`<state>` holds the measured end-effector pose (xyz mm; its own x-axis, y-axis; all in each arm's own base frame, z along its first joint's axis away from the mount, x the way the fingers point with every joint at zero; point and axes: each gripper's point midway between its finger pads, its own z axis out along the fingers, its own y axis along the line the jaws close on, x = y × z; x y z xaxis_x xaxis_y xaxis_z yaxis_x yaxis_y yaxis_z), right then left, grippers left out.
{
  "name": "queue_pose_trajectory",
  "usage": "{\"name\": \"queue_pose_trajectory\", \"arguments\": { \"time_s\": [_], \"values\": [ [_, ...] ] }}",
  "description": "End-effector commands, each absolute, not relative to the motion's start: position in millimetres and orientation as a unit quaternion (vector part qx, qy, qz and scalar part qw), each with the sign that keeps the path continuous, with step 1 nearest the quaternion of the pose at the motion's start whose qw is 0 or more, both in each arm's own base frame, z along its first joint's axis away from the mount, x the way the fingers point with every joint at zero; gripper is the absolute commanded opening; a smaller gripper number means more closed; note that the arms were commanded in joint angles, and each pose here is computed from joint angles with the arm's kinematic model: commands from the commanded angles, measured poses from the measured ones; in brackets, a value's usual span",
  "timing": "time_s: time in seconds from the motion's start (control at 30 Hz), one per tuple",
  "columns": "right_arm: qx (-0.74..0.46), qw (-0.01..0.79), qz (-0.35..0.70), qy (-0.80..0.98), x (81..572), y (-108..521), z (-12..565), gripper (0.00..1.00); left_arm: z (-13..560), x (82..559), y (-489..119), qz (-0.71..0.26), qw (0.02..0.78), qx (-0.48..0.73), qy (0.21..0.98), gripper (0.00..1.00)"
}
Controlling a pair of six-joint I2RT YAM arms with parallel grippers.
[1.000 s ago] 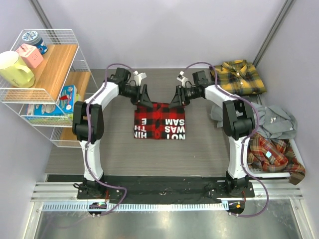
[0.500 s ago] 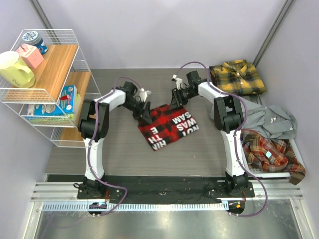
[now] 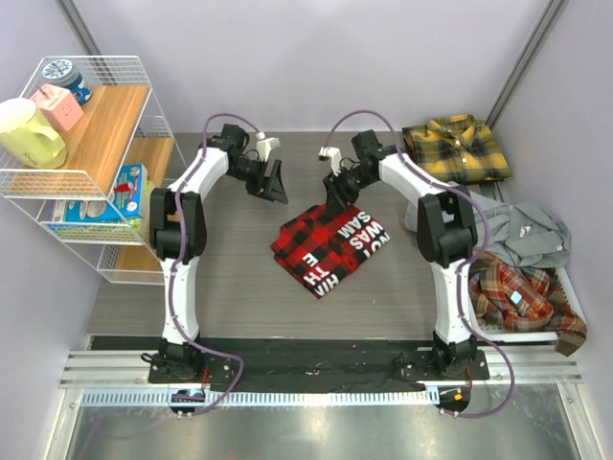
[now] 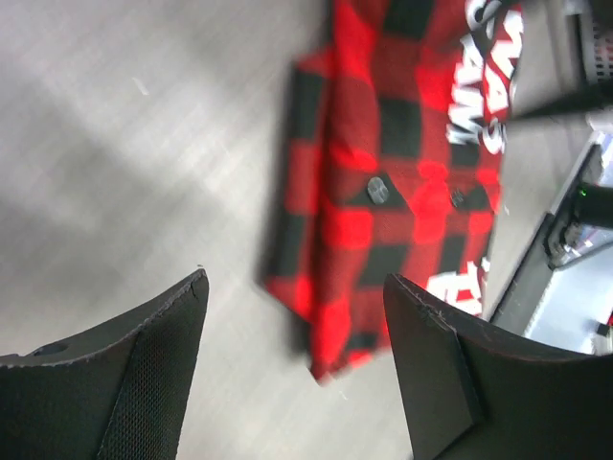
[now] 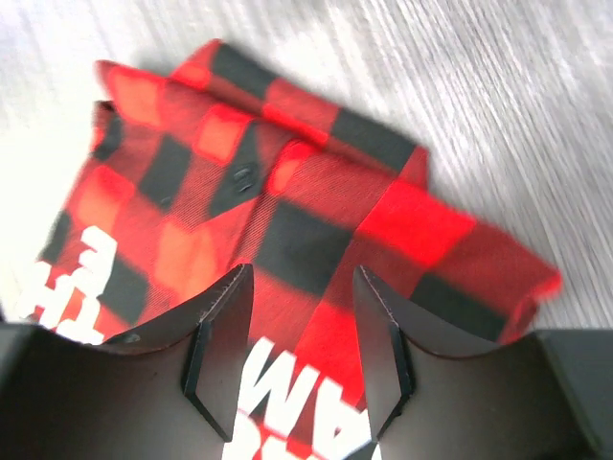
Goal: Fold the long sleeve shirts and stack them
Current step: Fold the shirt
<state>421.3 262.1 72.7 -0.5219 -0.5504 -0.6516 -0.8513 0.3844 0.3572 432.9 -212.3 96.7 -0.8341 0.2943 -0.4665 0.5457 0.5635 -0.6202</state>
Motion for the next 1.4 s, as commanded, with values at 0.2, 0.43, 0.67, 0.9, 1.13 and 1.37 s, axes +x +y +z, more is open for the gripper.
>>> {"name": "queue_pose_trajectory", "arguments": {
  "time_s": [0.2, 0.43, 0.67, 0.9, 1.13, 1.37],
  "values": [
    [-0.441, 0.183, 0.323, 0.817, 366, 250, 86, 0.49, 58, 434, -253, -0.482, 0.081, 0.238, 0.839, 0.74],
    [-0.434, 0.153, 0.29, 0.839, 376, 247, 33, 0.47, 37, 388, -281, -0.514, -0.005, 0.225, 0.828, 0.75],
    [-0.44, 0.155, 0.287, 0.837, 380, 252, 27, 0.46, 15, 380, -281, -0.476, -0.001, 0.213, 0.853, 0.65],
    [-0.444, 0.157, 0.287, 0.835, 378, 254, 31, 0.48, 35, 417, -281, -0.454, 0.075, 0.195, 0.866, 0.19],
    [-0.348, 0.191, 0.302, 0.867, 402, 232, 72, 0.61, 115, 522, -213, -0.234, 0.253, 0.244, 0.906, 0.0],
    [-0.216, 0.226, 0.343, 0.886, 417, 181, 99, 0.61, 274, 539, -226, -0.017, 0.476, 0.47, 0.743, 0.0]
  ]
}}
